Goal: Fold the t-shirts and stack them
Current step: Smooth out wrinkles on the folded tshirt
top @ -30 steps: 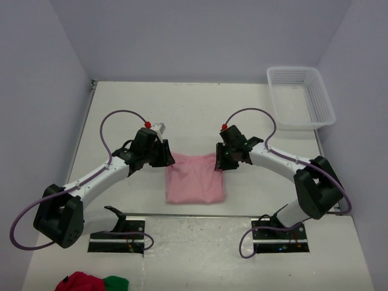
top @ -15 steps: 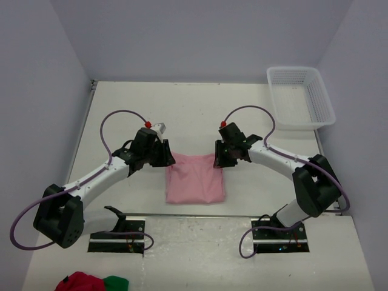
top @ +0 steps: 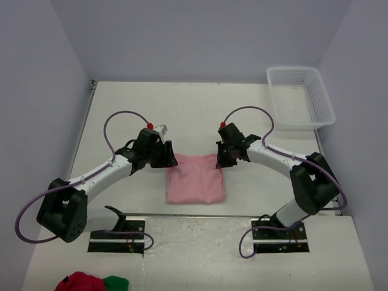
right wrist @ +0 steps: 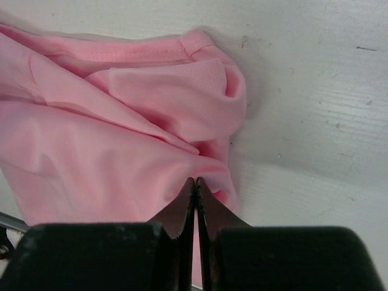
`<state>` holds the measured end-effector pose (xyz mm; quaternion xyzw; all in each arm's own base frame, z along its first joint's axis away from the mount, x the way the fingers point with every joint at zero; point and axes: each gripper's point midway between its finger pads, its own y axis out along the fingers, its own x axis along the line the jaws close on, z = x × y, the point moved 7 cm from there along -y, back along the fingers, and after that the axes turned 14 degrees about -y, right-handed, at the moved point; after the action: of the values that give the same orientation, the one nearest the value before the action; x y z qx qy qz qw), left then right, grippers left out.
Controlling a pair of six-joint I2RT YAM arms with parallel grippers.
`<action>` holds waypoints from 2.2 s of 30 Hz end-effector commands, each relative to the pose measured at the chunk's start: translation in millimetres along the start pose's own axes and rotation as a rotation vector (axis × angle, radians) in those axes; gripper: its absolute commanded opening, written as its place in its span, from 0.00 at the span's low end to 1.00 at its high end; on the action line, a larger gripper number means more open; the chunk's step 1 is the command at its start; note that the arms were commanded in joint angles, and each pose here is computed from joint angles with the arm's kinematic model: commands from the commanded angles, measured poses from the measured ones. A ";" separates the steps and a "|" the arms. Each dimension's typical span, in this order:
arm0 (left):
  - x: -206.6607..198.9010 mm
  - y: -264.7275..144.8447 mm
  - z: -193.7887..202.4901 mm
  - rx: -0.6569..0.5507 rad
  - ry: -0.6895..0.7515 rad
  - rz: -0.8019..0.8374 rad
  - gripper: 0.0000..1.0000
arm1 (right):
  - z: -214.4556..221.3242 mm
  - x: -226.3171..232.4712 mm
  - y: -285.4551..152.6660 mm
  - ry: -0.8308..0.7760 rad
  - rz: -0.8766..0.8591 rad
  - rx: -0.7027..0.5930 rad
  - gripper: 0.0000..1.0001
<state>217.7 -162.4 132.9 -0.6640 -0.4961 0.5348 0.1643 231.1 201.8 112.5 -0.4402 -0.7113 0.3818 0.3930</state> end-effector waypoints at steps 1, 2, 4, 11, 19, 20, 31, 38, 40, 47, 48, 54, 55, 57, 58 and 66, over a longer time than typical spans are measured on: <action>-10.5 1.0 -10.3 -0.017 0.036 0.051 0.55 | -9.8 2.7 -1.9 -0.005 -0.009 -0.044 0.00; -11.5 2.3 -11.2 -0.019 0.037 0.056 0.55 | -10.0 2.3 -2.9 -0.004 -0.009 -0.047 0.00; -9.2 7.4 -10.6 -0.008 0.035 0.042 0.54 | -10.5 2.5 -4.5 -0.005 -0.005 -0.050 0.00; -1.1 27.5 -5.4 0.023 0.027 0.030 0.47 | -12.0 1.9 -7.6 -0.007 -0.004 -0.057 0.00; -2.2 34.0 -9.4 0.012 0.023 0.025 0.00 | -9.0 0.1 -2.9 -0.015 0.007 -0.038 0.00; -4.0 29.6 -11.1 -0.001 0.027 0.029 0.00 | -8.6 -0.1 -3.1 -0.016 0.007 -0.038 0.00; -5.6 -28.9 3.3 -0.074 -0.004 0.087 0.00 | -1.1 6.3 -43.0 -0.071 -0.010 -0.121 0.00; -5.0 -60.6 14.3 -0.114 -0.014 0.130 0.00 | 6.3 31.8 -82.4 -0.137 -0.037 -0.168 0.00; -5.6 -64.6 14.8 -0.120 -0.014 0.138 0.00 | 5.8 37.0 -89.8 -0.142 -0.043 -0.183 0.00; -15.8 -83.2 4.3 -0.181 0.003 0.158 0.00 | 0.5 51.5 -118.3 -0.163 -0.028 -0.232 0.00; -17.4 -86.0 2.5 -0.192 0.006 0.162 0.00 | 0.1 52.7 -121.4 -0.163 -0.030 -0.238 0.00; -27.4 -102.5 -2.1 -0.208 0.023 0.197 0.00 | 1.5 64.1 -145.4 -0.174 -0.036 -0.275 0.00; -27.8 -104.1 -2.4 -0.210 0.024 0.197 0.00 | 2.5 64.6 -147.7 -0.178 -0.034 -0.270 0.00; -30.9 -108.5 -4.7 -0.220 0.027 0.204 0.00 | 2.3 66.3 -150.4 -0.179 -0.032 -0.277 0.00; -31.0 -109.8 -4.7 -0.219 0.030 0.203 0.00 | 2.7 66.8 -152.0 -0.182 -0.033 -0.277 0.00; -33.3 -112.4 -9.4 -0.239 0.030 0.194 0.00 | -1.3 67.9 -151.2 -0.188 -0.009 -0.285 0.00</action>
<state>171.1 -136.3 224.7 -0.7227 -0.4852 0.4897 0.0491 157.9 215.6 246.0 -0.4315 -0.7927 0.3360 0.2695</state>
